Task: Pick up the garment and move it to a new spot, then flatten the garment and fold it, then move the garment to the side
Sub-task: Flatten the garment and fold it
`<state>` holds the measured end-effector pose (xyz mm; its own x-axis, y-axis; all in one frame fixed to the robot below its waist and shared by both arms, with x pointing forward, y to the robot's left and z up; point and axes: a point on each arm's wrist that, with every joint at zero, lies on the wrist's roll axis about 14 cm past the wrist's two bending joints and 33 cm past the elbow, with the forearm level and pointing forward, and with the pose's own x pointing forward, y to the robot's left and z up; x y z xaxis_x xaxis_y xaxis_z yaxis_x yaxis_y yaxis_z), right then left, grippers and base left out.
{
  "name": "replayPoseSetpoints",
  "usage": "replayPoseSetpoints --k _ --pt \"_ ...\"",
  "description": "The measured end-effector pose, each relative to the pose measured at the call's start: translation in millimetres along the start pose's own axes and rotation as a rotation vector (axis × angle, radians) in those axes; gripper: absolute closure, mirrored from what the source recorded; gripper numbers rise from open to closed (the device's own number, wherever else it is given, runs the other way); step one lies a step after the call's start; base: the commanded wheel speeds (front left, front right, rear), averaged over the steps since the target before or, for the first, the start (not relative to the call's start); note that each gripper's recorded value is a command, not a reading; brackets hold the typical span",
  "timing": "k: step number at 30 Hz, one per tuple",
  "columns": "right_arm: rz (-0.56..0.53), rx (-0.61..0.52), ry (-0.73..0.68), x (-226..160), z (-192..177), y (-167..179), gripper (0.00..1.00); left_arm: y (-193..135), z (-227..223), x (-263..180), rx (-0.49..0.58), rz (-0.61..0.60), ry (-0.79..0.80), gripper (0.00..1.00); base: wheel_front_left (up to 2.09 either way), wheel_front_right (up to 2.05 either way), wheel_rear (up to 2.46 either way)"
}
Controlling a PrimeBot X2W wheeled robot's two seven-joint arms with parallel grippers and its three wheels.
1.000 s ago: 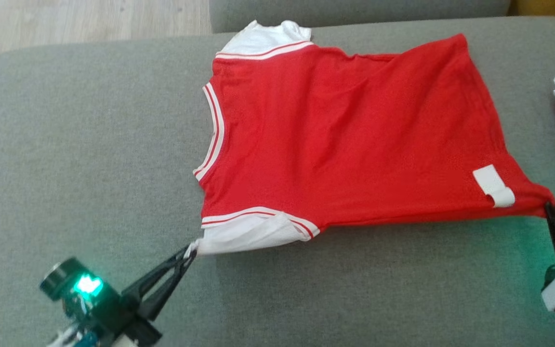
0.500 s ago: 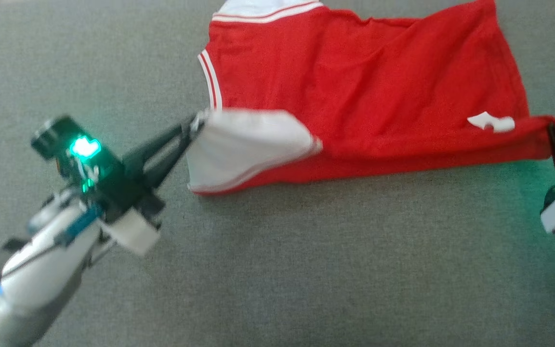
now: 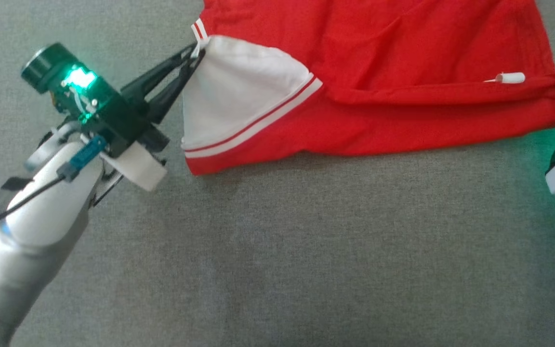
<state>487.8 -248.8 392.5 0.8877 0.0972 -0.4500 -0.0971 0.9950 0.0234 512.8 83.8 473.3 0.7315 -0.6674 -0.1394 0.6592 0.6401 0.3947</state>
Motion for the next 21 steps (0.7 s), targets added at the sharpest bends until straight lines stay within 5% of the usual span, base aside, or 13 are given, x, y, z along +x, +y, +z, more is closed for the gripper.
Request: replayPoseSetpoints --k 1,2,3,10,21 --pt "-0.001 0.003 0.002 2 -2 0 1.00 1 0 2 -0.006 0.002 -0.004 0.81 0.00 0.00 0.00" --pt "-0.003 0.011 -0.001 4 -3 0 0.11 3 2 5 -0.019 0.015 -0.013 0.00 0.00 0.00 0.00" --pt "-0.007 0.017 -0.014 6 -2 0 0.00 7 5 7 -0.030 0.037 -0.025 0.00 0.00 0.00 0.00" --pt "-0.022 0.075 -0.205 3 21 9 0.00 22 7 -7 -0.183 0.259 -0.058 0.00 0.00 0.00 0.00" --pt "-0.060 0.123 -0.179 -34 -16 8 0.00 -80 -63 -54 -0.616 0.327 0.163 0.00 0.00 0.00 0.00"
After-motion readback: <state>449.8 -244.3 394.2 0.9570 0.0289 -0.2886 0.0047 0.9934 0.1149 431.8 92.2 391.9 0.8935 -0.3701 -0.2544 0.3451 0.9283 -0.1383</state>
